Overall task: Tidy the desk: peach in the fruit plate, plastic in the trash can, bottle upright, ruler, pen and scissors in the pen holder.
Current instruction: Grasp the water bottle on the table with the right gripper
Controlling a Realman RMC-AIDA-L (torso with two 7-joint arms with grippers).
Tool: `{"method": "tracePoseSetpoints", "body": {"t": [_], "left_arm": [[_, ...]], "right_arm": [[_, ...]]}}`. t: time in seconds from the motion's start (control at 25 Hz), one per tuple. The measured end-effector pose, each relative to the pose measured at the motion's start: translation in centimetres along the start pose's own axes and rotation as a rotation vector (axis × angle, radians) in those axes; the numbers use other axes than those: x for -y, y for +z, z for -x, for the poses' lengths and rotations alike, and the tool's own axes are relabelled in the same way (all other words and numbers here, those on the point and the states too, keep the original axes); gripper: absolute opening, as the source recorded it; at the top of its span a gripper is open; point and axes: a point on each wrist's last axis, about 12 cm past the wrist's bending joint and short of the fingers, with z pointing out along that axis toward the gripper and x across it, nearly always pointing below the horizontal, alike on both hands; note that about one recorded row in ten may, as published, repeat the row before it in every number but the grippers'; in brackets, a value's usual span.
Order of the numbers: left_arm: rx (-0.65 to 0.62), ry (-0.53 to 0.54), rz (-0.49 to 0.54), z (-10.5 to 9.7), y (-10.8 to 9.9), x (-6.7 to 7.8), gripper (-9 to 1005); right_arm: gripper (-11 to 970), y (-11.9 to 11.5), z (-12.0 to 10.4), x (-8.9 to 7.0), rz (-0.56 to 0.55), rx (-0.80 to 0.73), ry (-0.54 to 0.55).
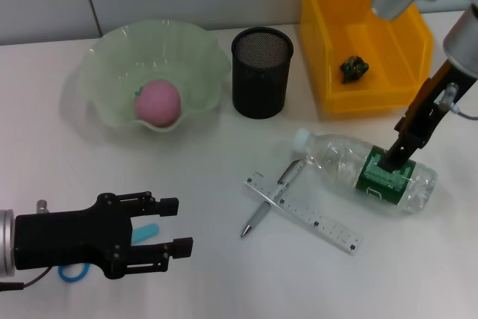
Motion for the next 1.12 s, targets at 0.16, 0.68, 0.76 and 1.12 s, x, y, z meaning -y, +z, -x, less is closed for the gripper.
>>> {"method": "tracePoseSetpoints", "body": {"t": [0.16, 0.68, 0.76, 1.12], "left_arm": [[0.001, -0.004, -0.002, 0.1, 0.0, 0.0, 719], [0.002, -0.004, 0.002, 0.2, 0.1, -0.1, 719], [0.002, -0.003, 0.002, 0.2, 0.1, -0.1, 719], [0.009, -0.002, 0.008, 0.2, 0.0, -0.2, 718]], "right_arm": [[777, 1.4, 0.3, -0.2, -0.033, -0.032, -0.016], [779, 3.4, 0.6, -0.1, -0.04, -0.041, -0.051], [779, 3.8, 0.7, -0.1, -0.033, -0.044, -0.055], [780, 4.8, 0.9, -0.3, -0.015, -0.051, -0.062]]}}
